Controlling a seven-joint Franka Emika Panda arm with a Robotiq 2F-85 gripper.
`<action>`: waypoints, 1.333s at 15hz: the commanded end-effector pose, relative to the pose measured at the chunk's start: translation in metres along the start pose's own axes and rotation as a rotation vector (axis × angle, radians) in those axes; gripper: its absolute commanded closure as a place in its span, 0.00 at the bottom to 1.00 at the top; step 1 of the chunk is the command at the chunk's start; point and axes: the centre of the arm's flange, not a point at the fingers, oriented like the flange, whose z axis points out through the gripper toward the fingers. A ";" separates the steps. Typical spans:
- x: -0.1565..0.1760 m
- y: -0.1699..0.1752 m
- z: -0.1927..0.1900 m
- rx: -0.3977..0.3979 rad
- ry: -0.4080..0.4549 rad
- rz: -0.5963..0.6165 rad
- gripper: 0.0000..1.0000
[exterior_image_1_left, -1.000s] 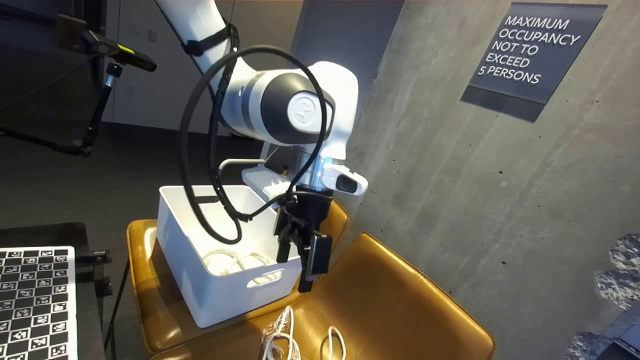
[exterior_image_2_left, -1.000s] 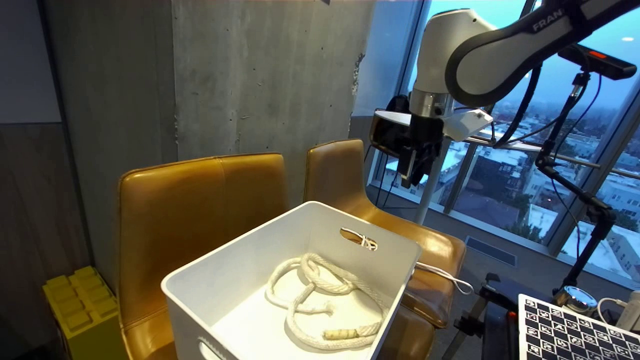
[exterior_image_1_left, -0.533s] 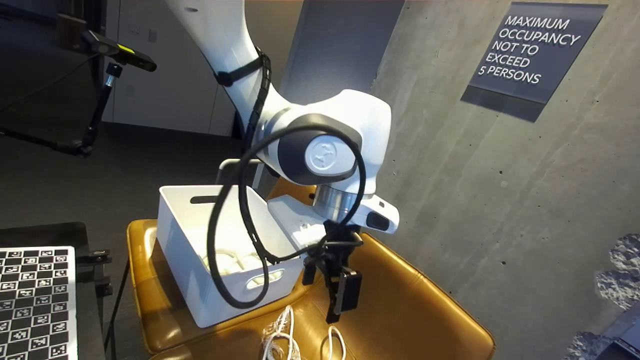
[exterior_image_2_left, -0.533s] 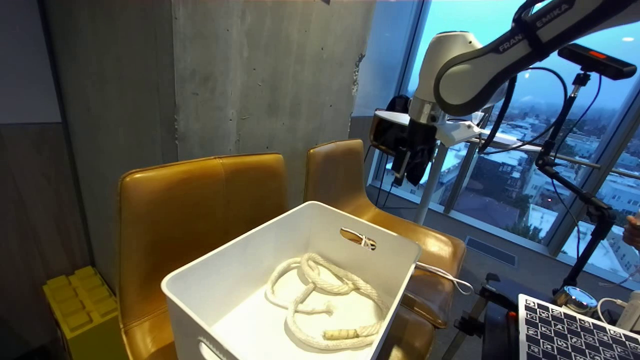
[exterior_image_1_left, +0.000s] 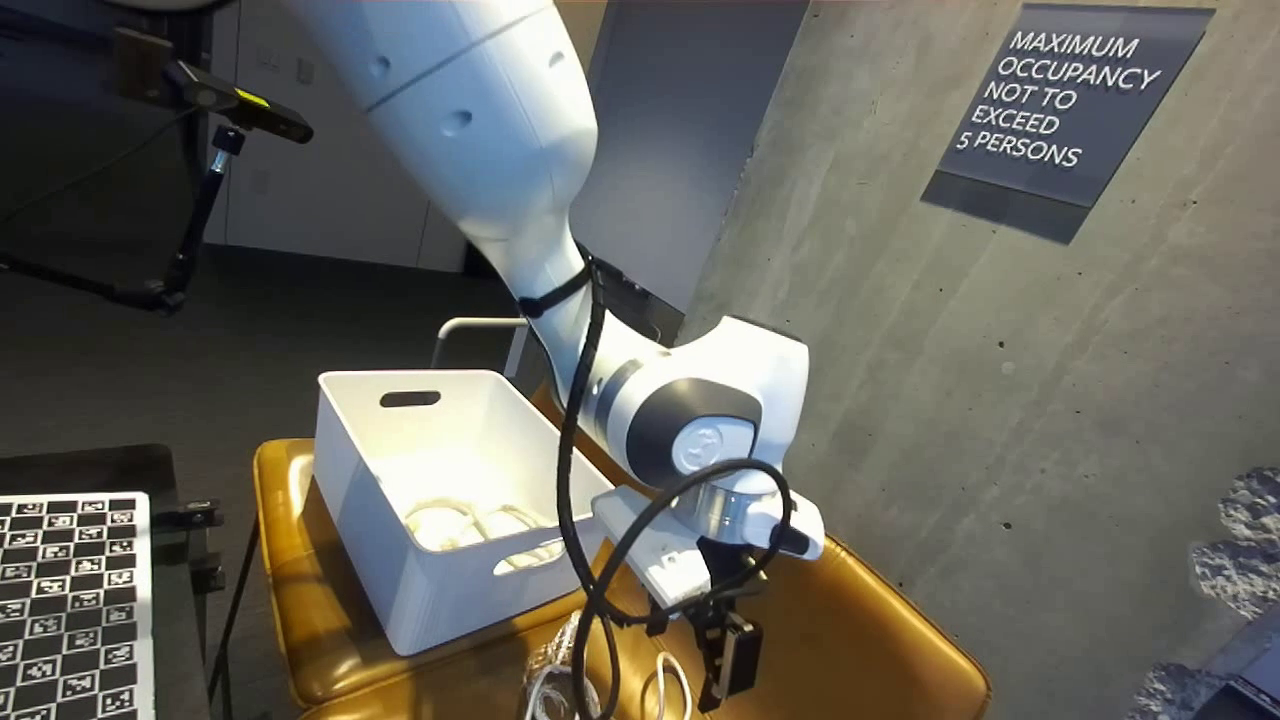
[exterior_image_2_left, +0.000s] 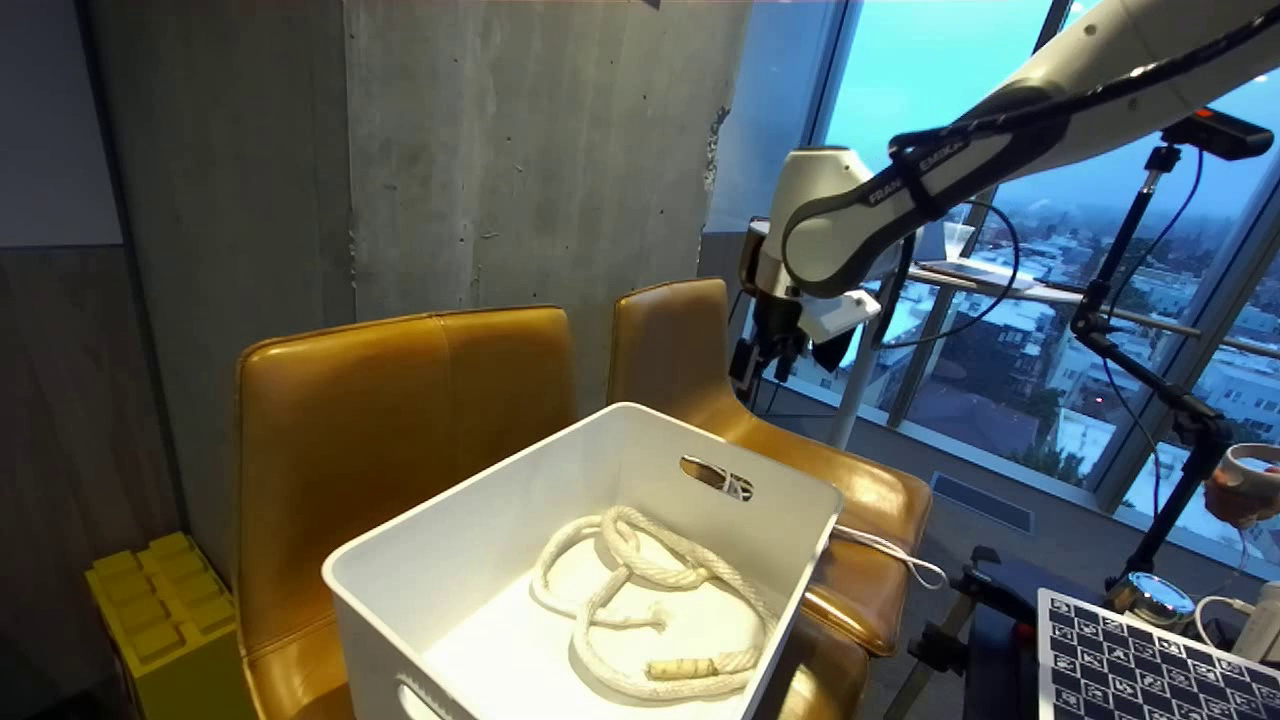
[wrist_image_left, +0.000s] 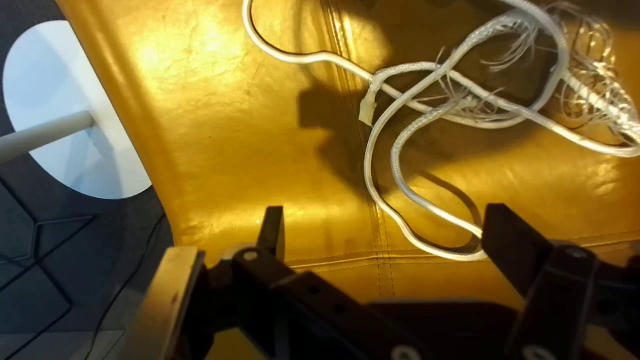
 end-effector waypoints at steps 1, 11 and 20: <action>0.051 -0.007 0.048 -0.008 -0.020 -0.042 0.00; 0.079 -0.040 0.140 -0.053 -0.115 -0.099 0.00; 0.064 -0.038 0.191 -0.098 -0.176 -0.107 0.37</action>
